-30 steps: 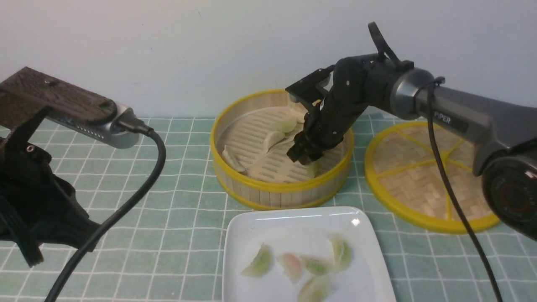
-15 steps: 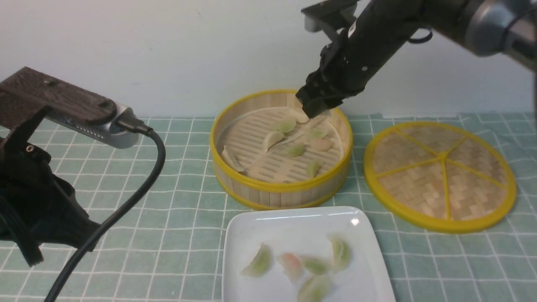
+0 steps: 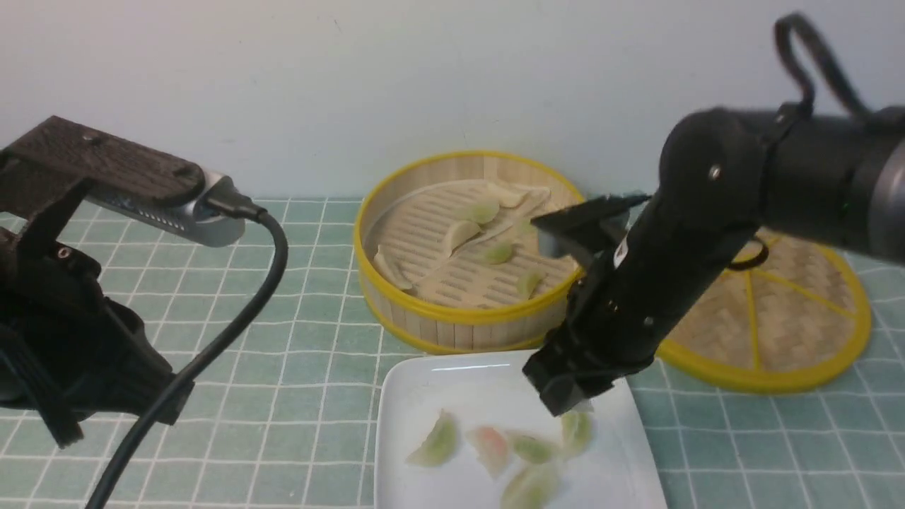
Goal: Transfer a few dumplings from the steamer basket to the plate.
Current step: Use the right arm to put the dumpling into the plate
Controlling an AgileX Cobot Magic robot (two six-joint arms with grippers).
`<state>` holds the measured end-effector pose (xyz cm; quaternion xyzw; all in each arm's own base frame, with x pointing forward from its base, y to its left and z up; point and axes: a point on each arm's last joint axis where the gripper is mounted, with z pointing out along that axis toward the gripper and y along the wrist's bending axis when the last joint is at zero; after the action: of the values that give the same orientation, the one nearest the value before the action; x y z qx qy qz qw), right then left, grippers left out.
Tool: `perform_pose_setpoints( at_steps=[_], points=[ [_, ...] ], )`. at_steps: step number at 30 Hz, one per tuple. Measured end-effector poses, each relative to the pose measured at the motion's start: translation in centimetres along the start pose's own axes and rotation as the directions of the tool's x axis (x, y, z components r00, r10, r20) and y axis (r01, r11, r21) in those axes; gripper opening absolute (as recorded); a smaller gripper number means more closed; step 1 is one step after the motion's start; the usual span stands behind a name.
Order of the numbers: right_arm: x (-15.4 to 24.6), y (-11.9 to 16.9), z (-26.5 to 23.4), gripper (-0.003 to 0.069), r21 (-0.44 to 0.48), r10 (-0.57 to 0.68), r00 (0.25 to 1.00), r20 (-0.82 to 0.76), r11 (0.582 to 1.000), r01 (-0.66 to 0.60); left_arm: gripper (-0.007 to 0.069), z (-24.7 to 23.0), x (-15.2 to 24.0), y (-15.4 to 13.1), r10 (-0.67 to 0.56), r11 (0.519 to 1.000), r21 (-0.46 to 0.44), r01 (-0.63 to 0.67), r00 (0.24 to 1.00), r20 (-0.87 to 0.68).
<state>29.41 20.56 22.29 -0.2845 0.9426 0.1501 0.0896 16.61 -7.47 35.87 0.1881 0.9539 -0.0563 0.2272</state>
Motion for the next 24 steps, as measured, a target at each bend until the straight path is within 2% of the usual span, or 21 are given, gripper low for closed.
perform_pose_setpoints(
  at_steps=[3,6,13,15,18,20,21,22,24],
  points=[
    [-0.6,-0.3,0.9,0.0205,0.015,0.006,0.999,0.053,1.0,-0.007,-0.0006,0.2,0.0,0.0,0.0,1.0,0.005,-0.001,1.0,0.006],
    [-1.4,-0.8,1.9,0.0263,0.033,0.01,0.994,0.11,0.999,-0.014,-0.0006,0.7,0.2,0.0,0.001,1.0,0.005,-0.001,1.0,-0.003],
    [-1.1,-0.9,2.4,0.045,0.036,0.013,0.997,0.07,0.999,-0.015,-0.0006,1.5,0.4,0.0,0.002,1.0,0.005,-0.002,1.0,0.0],
    [-0.9,-0.7,1.7,0.046,0.031,0.011,0.999,0.05,0.999,-0.012,-0.0006,1.5,0.3,0.0,0.002,1.0,0.006,-0.002,1.0,0.016],
    [-0.6,-0.1,-0.5,0.0417,0.024,0.015,0.999,0.043,1.0,-0.016,-0.0006,1.5,0.1,0.0,0.002,1.0,0.006,-0.003,0.999,0.034],
    [0.1,0.9,-4.4,0.0281,0.021,0.016,0.996,0.092,1.0,-0.018,-0.0006,1.5,-0.1,0.0,0.003,1.0,0.007,-0.004,0.998,0.066],
    [0.3,1.1,-5.2,0.0255,0.02,0.014,0.994,0.106,1.0,-0.016,-0.0006,1.5,-0.2,0.0,0.003,1.0,0.007,-0.004,0.997,0.072],
    [1.1,1.9,-8.3,0.0157,0.017,0.009,0.986,0.168,1.0,-0.012,-0.0006,1.5,-0.4,0.0,0.003,1.0,0.007,-0.004,0.996,0.092],
    [2.8,2.9,-12.4,0.0056,0.015,0.0,0.959,0.285,1.0,-0.005,-0.0006,1.4,-0.6,-0.1,0.002,1.0,0.009,-0.003,0.993,0.118]
  ],
)
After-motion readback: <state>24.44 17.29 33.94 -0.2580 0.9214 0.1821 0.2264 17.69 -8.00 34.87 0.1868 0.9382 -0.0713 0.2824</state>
